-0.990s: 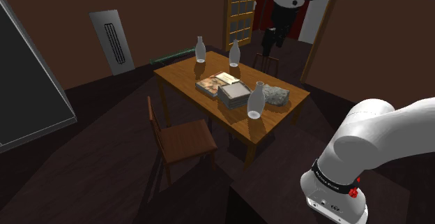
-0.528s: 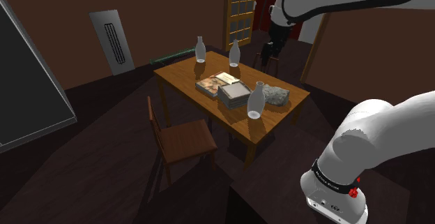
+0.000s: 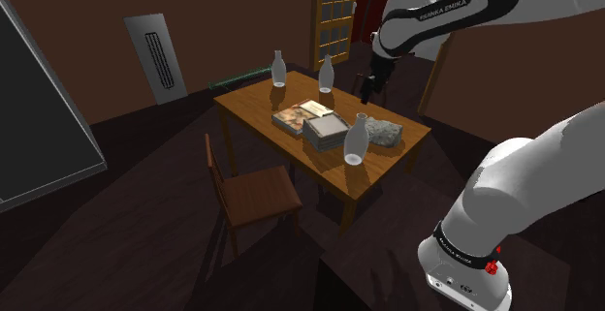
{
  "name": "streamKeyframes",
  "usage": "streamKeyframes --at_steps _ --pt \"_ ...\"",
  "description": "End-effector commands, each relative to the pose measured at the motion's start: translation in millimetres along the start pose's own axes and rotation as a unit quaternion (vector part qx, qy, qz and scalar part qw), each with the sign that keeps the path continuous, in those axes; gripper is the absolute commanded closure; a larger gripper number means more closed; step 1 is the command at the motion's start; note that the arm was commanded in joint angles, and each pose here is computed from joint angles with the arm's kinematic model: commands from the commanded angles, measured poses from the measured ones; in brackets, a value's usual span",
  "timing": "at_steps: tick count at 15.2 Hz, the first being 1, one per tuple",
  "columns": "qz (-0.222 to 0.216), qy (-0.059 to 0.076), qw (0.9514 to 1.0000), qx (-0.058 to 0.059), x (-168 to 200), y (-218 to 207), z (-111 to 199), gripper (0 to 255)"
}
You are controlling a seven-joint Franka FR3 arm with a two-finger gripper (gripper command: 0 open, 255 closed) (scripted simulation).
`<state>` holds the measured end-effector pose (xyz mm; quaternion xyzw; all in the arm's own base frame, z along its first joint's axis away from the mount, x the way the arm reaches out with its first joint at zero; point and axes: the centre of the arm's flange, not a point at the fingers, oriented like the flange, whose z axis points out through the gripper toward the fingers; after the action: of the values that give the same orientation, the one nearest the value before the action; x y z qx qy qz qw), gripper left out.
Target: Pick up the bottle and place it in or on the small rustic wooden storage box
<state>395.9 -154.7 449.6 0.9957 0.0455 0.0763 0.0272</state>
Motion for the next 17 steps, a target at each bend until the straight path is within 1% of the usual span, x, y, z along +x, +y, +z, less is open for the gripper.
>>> streamKeyframes --at_steps 1,13,17 --pt "-0.001 0.001 1.0 0.003 3 21 22 0" --pt "-0.008 0.003 0.9996 0.028 29 112 153 0" --pt "-0.008 0.003 0.9996 0.028 29 111 174 0"
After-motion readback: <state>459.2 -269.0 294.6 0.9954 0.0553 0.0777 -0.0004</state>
